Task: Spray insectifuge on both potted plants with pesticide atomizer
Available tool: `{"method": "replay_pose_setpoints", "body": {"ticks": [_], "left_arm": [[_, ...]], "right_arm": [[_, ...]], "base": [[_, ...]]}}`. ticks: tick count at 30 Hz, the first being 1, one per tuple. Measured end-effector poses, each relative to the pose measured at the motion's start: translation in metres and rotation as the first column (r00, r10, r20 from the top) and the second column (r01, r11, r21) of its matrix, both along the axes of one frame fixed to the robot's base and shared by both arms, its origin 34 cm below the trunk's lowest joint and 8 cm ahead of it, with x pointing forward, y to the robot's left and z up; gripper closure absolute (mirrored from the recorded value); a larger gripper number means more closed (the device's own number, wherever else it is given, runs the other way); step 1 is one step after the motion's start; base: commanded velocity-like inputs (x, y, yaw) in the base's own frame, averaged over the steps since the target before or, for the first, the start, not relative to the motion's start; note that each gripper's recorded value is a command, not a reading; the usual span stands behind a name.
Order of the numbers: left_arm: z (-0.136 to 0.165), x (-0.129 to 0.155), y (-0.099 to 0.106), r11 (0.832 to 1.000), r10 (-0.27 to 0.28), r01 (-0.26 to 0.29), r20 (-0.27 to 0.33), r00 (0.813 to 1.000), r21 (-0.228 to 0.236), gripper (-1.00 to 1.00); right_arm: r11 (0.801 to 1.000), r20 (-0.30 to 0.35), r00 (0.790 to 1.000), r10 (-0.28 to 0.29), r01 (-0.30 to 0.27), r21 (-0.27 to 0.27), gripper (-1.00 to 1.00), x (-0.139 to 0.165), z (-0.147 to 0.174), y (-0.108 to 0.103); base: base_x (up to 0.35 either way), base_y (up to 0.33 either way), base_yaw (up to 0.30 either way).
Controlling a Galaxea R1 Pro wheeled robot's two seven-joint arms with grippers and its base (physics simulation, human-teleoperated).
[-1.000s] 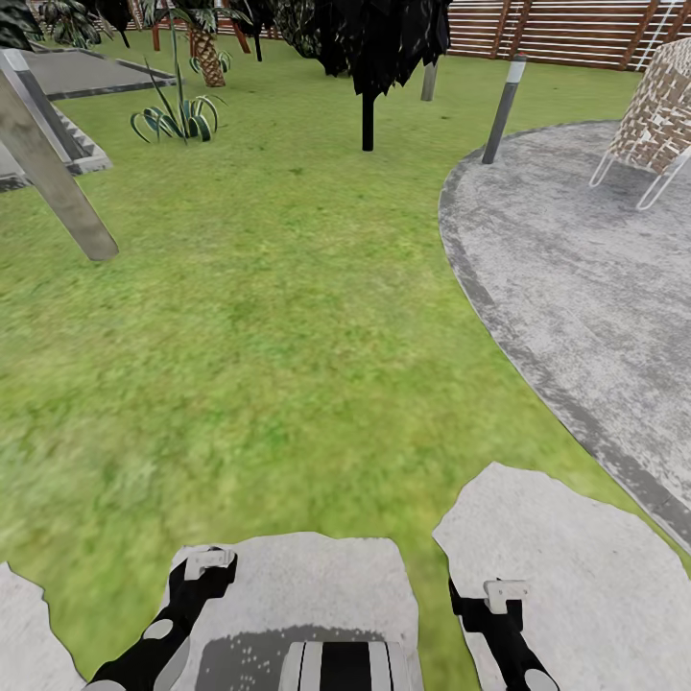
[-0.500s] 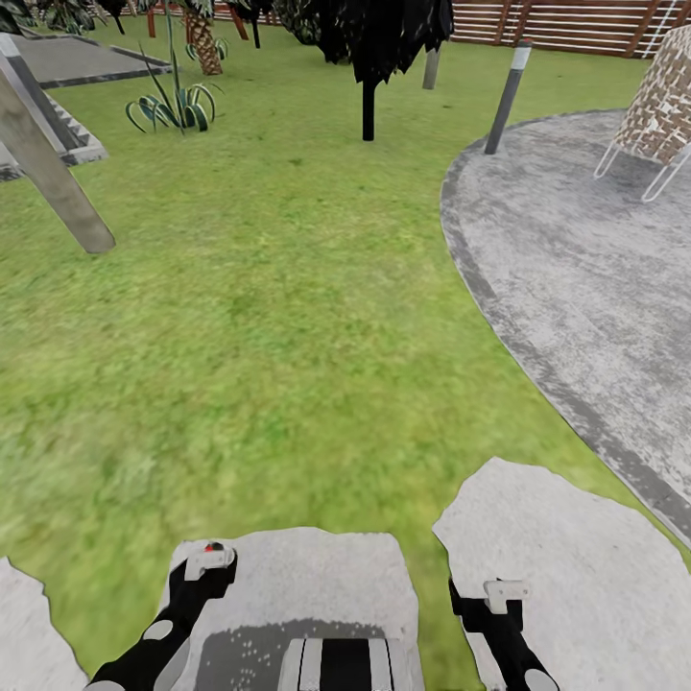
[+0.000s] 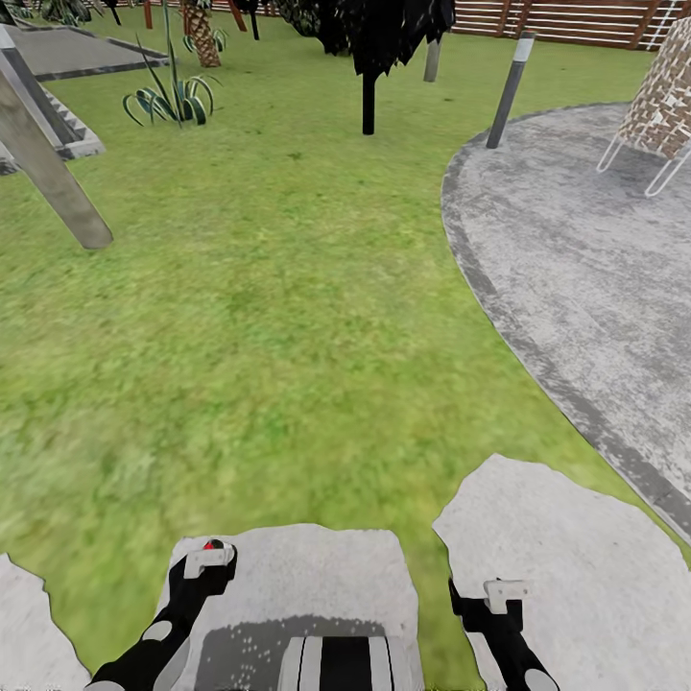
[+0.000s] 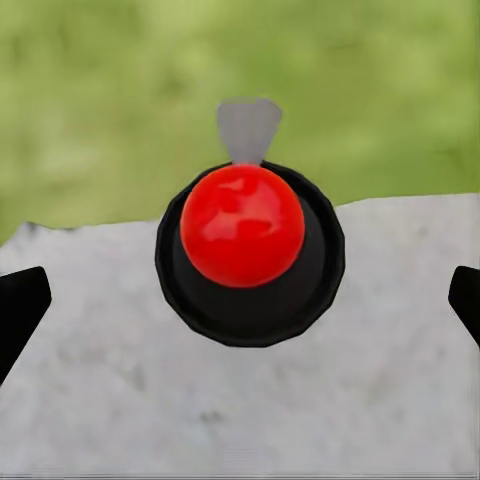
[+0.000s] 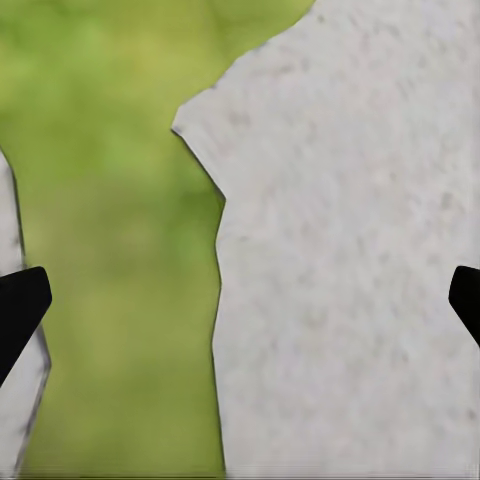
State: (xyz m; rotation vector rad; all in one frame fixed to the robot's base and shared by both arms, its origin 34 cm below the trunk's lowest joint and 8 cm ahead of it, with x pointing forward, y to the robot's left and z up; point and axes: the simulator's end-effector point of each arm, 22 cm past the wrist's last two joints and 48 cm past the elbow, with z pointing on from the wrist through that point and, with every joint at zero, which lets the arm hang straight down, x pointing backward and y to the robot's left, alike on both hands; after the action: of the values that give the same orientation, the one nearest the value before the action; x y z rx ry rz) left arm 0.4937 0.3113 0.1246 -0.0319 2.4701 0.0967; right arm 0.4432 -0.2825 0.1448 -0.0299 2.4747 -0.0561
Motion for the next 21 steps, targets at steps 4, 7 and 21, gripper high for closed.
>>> {"method": "replay_pose_setpoints", "body": {"ticks": [4,7,21], "left_arm": [[0.0002,0.0003,0.0,1.0,0.0,0.0,0.002,1.0,0.0,-1.0],[0.0004,0.0005,0.0,1.0,0.0,0.0,0.003,1.0,0.0,-1.0],[0.0006,0.001,-0.0009,1.0,0.001,-0.001,0.004,1.0,-0.001,-1.0]], "right_arm": [[1.0,0.0,1.0,0.0,0.0,0.0,-1.0,-0.0001,0.0,-0.0001],[1.0,0.0,1.0,0.0,0.0,0.0,-1.0,-0.0001,0.0001,-0.0002],[1.0,0.001,1.0,0.0,0.0,0.0,-1.0,0.0001,0.0002,0.0]], "base": [[0.0,0.0,0.0],[0.0,0.0,0.0],[0.028,0.0,0.0]]}}
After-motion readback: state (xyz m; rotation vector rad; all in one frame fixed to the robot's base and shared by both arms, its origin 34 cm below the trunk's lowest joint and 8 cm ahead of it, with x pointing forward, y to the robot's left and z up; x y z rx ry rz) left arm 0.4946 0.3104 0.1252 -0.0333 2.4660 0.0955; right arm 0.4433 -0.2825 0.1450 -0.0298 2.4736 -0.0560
